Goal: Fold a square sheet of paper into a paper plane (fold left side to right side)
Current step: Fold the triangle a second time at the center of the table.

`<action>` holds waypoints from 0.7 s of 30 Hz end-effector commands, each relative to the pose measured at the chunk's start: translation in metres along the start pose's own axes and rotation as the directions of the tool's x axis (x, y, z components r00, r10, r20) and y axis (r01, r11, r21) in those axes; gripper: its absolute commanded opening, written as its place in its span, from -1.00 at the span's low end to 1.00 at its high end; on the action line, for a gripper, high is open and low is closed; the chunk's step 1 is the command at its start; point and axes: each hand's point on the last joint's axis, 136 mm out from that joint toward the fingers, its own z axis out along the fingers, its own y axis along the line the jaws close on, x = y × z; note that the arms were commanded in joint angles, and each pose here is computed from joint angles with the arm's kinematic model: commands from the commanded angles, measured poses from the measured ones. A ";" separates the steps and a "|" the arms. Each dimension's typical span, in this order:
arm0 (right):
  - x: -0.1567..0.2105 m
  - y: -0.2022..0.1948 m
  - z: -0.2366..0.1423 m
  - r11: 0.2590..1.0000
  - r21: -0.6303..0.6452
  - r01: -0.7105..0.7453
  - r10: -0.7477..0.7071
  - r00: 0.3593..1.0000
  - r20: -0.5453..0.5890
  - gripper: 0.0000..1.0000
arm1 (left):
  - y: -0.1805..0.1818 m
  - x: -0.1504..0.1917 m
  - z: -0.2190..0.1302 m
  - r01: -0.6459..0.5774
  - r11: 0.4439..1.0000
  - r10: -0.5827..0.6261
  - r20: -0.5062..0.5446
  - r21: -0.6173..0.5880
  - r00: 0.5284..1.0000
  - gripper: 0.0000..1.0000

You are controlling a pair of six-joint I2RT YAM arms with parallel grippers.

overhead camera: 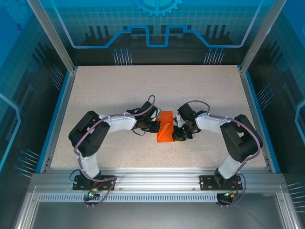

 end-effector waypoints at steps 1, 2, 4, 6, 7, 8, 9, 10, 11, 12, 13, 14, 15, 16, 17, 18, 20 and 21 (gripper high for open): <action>0.016 -0.013 0.007 0.998 0.069 -0.005 0.009 0.998 -0.065 -0.94 | 0.005 -0.009 0.004 0.011 1.000 -0.011 0.016 -0.012 1.000 -1.00; 0.016 -0.013 0.007 0.998 0.069 -0.005 0.009 0.998 -0.065 -0.94 | 0.005 -0.009 0.005 0.011 1.000 -0.011 0.015 -0.013 1.000 -1.00; 0.016 -0.014 0.008 0.998 0.069 -0.007 0.011 0.998 -0.066 -0.94 | 0.005 -0.009 0.005 0.012 1.000 -0.012 0.014 -0.012 1.000 -1.00; 0.016 -0.014 0.008 0.998 0.070 -0.007 0.012 0.998 -0.067 -0.95 | 0.005 -0.008 0.006 0.012 1.000 -0.011 0.012 -0.010 1.000 -1.00; 0.017 -0.014 0.008 0.997 0.071 -0.007 0.012 0.998 -0.069 -0.94 | 0.005 -0.009 0.006 0.010 1.000 -0.010 0.014 -0.010 1.000 -1.00; 0.017 -0.014 0.008 0.998 0.070 -0.007 0.012 0.997 -0.070 -0.94 | 0.005 -0.009 0.006 0.011 1.000 -0.011 0.014 -0.010 1.000 -1.00; 0.017 -0.014 0.008 0.997 0.071 -0.007 0.012 0.997 -0.070 -0.94 | 0.006 -0.008 0.007 0.011 1.000 -0.011 0.010 -0.012 1.000 -1.00; 0.017 -0.014 0.008 0.998 0.070 -0.007 0.012 0.998 -0.069 -0.94 | 0.005 -0.008 0.007 0.009 1.000 -0.009 0.011 -0.011 1.000 -1.00; 0.017 -0.014 0.008 0.997 0.071 -0.007 0.012 0.997 -0.071 -0.94 | 0.005 -0.008 0.007 0.010 1.000 -0.010 0.010 -0.012 1.000 -1.00; 0.017 -0.014 0.008 0.997 0.071 -0.009 0.014 0.997 -0.071 -0.94 | 0.006 -0.008 0.007 0.010 1.000 -0.010 0.010 -0.012 1.000 -1.00; 0.017 -0.014 0.008 0.997 0.072 -0.008 0.013 0.997 -0.071 -0.94 | 0.005 -0.008 0.007 0.011 1.000 -0.010 0.011 -0.011 1.000 -1.00; 0.017 -0.014 0.008 0.997 0.072 -0.008 0.013 0.997 -0.071 -0.94 | 0.005 -0.008 0.006 0.009 1.000 -0.009 0.009 -0.009 1.000 -1.00; 0.017 -0.014 0.008 0.997 0.072 -0.008 0.013 0.997 -0.073 -0.94 | 0.006 -0.007 0.007 0.009 1.000 -0.009 0.005 -0.011 1.000 -1.00; 0.016 -0.013 0.008 0.998 0.070 -0.006 0.011 0.998 -0.069 -0.94 | 0.006 -0.006 0.008 0.008 1.000 -0.008 0.002 -0.012 1.000 -1.00; 0.015 -0.011 0.007 0.998 0.058 -0.004 0.008 0.998 -0.066 -0.94 | 0.007 -0.005 0.008 0.008 1.000 -0.008 -0.003 -0.017 1.000 -1.00; 0.014 -0.009 0.007 0.999 0.047 -0.002 0.005 0.998 -0.060 -0.95 | 0.007 -0.003 0.009 0.008 1.000 -0.008 -0.007 -0.017 1.000 -1.00; 0.007 0.000 0.002 1.000 -0.014 -0.002 0.002 0.999 -0.033 -0.95 | 0.009 0.000 0.010 0.010 1.000 -0.010 -0.017 -0.018 1.000 -1.00; 0.004 0.004 -0.001 0.999 -0.048 -0.003 0.002 1.000 -0.018 -0.95 | 0.010 0.001 0.010 0.012 1.000 -0.012 -0.021 -0.018 1.000 -1.00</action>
